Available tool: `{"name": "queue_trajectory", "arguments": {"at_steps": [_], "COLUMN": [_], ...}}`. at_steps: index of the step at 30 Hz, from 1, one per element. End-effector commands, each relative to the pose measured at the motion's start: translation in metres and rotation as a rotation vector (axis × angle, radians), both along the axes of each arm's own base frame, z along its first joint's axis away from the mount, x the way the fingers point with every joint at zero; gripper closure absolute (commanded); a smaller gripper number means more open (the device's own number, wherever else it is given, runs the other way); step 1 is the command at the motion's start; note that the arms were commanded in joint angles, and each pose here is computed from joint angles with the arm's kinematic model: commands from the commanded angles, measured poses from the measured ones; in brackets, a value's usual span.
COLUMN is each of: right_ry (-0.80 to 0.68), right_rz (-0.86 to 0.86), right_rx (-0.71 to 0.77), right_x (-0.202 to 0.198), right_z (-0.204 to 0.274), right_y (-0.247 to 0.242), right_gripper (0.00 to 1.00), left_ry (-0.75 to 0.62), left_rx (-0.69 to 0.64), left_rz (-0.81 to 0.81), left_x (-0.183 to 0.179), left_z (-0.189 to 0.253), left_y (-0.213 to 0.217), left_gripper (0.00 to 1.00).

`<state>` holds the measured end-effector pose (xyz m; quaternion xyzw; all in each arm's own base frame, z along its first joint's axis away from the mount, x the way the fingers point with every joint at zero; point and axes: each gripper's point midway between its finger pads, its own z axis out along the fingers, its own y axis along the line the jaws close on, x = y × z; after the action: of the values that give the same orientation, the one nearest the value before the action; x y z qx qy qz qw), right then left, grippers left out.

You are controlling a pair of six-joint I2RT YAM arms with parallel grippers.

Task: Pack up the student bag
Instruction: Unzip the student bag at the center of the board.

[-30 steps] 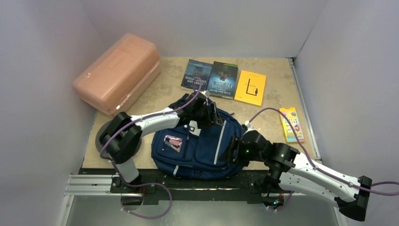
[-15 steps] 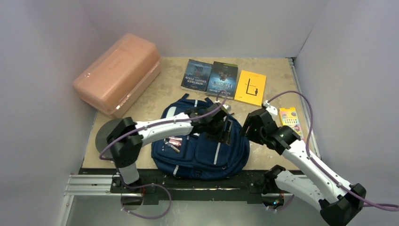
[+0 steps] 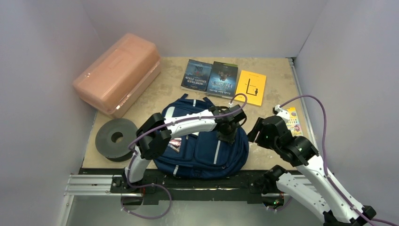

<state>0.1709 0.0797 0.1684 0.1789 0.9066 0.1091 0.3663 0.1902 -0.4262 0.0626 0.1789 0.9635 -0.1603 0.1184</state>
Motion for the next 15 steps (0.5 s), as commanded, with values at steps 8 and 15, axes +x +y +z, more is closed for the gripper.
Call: {"name": "queue_trajectory", "arguments": {"at_steps": [8,15], "right_ry": [-0.052,-0.021], "right_rz": [0.519,0.702], "right_rx": [0.212,0.363], "right_x": [-0.020,-0.034], "right_z": [0.011,-0.015], "right_y": [0.079,0.117], "right_gripper": [0.36,0.41], "left_ry": [-0.181,-0.238], "left_rx": [0.022,-0.198], "left_rz": [0.125,0.160], "left_x": [0.047,0.050], "left_z": [0.055,0.107], "left_y": [0.038,0.035], "left_gripper": [1.00,1.00]}}
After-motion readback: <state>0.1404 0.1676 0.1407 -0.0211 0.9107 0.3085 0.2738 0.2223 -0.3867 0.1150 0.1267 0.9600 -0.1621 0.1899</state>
